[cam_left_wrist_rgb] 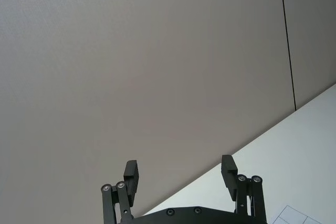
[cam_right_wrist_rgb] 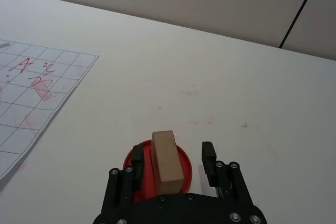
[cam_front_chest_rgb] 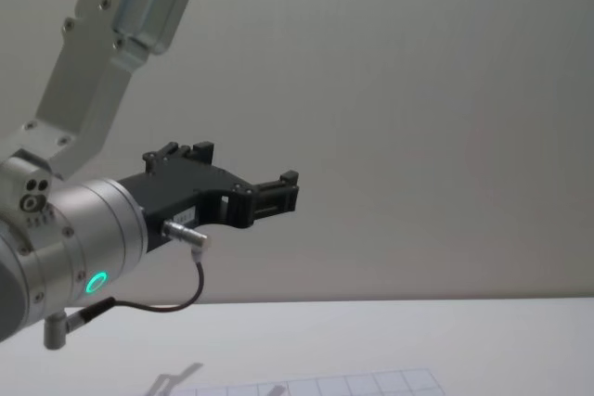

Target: Use the one hand to pick up the stamp and affix it onto the A4 paper.

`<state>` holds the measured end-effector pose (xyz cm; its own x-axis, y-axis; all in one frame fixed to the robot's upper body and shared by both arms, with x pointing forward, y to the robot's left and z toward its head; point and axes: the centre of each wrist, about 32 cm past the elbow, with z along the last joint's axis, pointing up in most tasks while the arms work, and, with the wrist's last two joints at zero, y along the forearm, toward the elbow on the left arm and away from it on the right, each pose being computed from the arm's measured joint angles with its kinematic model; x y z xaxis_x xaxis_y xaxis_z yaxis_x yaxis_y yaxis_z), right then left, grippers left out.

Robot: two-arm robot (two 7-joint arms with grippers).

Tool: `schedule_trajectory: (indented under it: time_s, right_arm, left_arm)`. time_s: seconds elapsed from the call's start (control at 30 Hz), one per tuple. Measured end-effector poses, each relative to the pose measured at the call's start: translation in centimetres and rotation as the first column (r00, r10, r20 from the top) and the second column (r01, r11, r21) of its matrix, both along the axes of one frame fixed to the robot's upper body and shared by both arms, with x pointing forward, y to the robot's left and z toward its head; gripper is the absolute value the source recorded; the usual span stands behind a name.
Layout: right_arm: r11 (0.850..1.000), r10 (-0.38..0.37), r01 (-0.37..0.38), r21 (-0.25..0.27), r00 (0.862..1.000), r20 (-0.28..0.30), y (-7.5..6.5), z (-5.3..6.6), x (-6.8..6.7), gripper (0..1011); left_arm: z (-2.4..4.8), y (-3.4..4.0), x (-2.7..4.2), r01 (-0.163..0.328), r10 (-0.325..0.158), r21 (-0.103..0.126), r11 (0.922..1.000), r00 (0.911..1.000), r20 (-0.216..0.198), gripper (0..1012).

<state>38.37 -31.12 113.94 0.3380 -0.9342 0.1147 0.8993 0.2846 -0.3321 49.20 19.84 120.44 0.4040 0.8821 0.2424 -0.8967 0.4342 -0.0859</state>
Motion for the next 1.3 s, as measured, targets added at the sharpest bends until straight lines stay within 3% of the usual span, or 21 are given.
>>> schedule_trajectory:
  time_s: [0.53,0.93,1.3]
  right_arm:
    - [1.000,0.006,-0.006,0.001,1.000,-0.001,0.1,-0.1,0.3,223]
    - [0.999,0.029,-0.029,0.022,0.999,0.031,0.4,0.2,0.7,220]
    - [0.986,0.111,-0.127,0.105,0.983,0.145,2.1,1.8,2.4,220]
  left_arm:
    - [0.00,0.00,0.00,0.000,0.000,0.000,1.0000,1.0000,0.000,1001]
    - [0.00,0.00,0.00,0.000,0.000,0.000,1.0000,1.0000,0.000,1001]
    - [0.00,0.00,0.00,0.000,0.000,0.000,1.0000,1.0000,0.000,1001]
